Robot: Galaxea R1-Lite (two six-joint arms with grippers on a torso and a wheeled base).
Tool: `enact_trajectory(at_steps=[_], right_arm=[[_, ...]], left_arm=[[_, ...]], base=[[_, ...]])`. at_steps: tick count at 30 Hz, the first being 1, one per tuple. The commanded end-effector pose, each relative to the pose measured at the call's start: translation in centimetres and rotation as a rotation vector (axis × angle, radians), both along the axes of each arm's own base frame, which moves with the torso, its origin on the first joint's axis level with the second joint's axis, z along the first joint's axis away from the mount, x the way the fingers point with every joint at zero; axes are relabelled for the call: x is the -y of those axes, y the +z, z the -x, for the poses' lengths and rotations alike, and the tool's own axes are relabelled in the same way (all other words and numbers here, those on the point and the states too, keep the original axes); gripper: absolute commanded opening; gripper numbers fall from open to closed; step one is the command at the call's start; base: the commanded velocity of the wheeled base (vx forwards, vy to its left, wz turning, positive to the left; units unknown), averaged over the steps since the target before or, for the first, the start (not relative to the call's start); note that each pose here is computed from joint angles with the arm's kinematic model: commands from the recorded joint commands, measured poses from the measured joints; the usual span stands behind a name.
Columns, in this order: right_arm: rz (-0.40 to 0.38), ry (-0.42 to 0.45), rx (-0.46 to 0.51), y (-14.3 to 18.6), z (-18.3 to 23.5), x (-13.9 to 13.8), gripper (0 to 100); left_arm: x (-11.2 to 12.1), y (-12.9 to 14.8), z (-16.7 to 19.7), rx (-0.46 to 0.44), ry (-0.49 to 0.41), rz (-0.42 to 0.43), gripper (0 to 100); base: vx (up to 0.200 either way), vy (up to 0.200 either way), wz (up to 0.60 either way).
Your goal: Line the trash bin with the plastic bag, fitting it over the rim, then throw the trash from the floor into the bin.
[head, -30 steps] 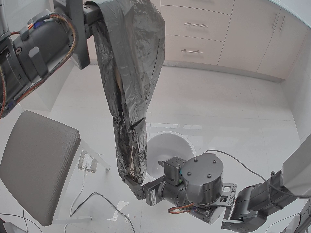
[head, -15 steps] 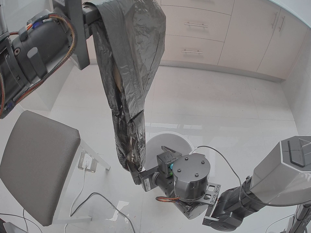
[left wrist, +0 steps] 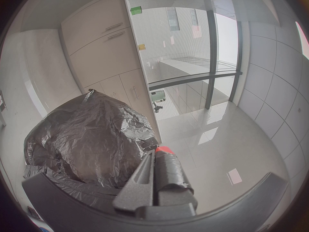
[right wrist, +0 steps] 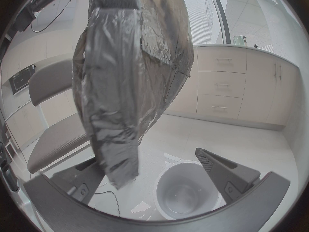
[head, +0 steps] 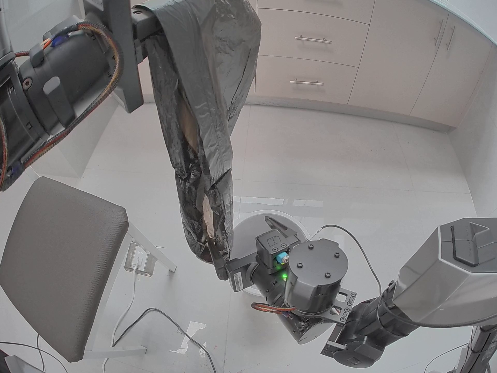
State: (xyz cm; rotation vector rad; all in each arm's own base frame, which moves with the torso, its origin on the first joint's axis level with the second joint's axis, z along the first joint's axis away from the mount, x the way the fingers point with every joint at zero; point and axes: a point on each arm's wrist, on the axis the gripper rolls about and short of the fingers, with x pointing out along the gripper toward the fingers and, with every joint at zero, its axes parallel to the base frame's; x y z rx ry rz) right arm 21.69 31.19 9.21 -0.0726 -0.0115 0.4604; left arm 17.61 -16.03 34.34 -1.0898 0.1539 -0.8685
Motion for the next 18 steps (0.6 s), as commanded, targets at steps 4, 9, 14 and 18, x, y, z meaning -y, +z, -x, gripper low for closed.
enact_trajectory(at_steps=[4, 9, 14, 18], right_arm=[[0.005, -0.005, 0.004, -0.16, -0.04, 0.02, 0], [0.006, -0.005, 0.002, -0.25, -0.03, 0.03, 0], [0.009, -0.012, 0.0, -0.29, -0.17, 0.24, 0], [0.018, -0.022, -0.004, -0.3, -0.23, 0.78, 0]], left_arm=[[-0.01, 0.0, 0.01, 0.0, -0.001, 0.0, 0], [-0.01, 0.0, 0.01, 0.0, -0.001, 0.0, 0], [0.0, -0.06, 0.0, -0.002, -0.001, -0.002, 0], [0.03, -0.35, -0.03, -0.009, -0.001, -0.008, 0]], base=[[0.0, 0.0, 0.0], [0.0, 0.0, 0.0], [0.0, 0.0, 0.0], [0.0, 0.0, 0.0]])
